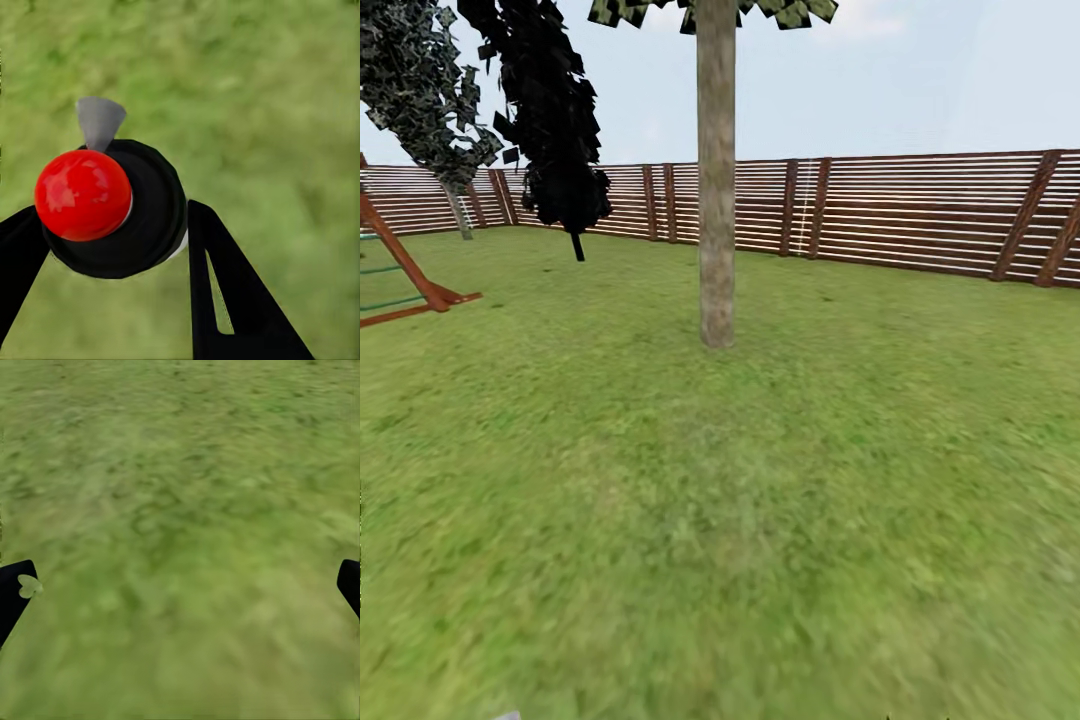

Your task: In the garden, pick up the pesticide atomizer on the floor and spray pesticide onto both trees until each tree trunk is fully covered.

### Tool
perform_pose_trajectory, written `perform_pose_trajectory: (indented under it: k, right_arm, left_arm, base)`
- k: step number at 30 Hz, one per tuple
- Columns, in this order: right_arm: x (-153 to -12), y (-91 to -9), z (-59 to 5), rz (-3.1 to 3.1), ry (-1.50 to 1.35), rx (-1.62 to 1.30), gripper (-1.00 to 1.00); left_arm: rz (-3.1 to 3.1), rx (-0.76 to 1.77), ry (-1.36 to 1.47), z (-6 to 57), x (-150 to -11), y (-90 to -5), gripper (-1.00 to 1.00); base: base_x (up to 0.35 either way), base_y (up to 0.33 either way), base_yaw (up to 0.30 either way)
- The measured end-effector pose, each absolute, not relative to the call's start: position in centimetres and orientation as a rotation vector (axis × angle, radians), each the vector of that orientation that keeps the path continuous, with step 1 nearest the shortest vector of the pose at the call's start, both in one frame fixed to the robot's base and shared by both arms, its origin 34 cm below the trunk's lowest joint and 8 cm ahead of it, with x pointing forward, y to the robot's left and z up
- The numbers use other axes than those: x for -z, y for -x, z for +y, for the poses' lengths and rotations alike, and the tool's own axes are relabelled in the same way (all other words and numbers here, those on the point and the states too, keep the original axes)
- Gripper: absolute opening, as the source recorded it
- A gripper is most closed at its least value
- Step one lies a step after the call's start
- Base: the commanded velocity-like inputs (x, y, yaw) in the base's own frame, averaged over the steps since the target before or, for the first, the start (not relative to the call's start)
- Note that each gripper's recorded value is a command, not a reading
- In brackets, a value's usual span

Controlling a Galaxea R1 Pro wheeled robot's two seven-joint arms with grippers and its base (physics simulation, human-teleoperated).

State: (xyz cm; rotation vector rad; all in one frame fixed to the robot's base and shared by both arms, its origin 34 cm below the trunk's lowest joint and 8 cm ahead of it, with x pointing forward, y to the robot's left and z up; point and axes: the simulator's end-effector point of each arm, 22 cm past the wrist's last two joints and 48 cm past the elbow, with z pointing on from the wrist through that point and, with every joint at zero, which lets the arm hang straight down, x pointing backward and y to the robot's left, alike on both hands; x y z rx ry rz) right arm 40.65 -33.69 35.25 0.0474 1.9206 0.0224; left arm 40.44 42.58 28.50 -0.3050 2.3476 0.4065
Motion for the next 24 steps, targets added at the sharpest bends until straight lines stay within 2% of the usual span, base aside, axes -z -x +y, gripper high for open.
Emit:
perform_pose_trajectory:
  k: [24]
  right_arm:
    - [-35.25, -40.65, -33.69, 1.921, -0.048, -0.022, 1.0]
  left_arm:
    - [2.348, -0.406, 0.305, 42.58, -28.5, -40.44, -1.0]
  base:
    - [0.338, 0.0, 0.005]
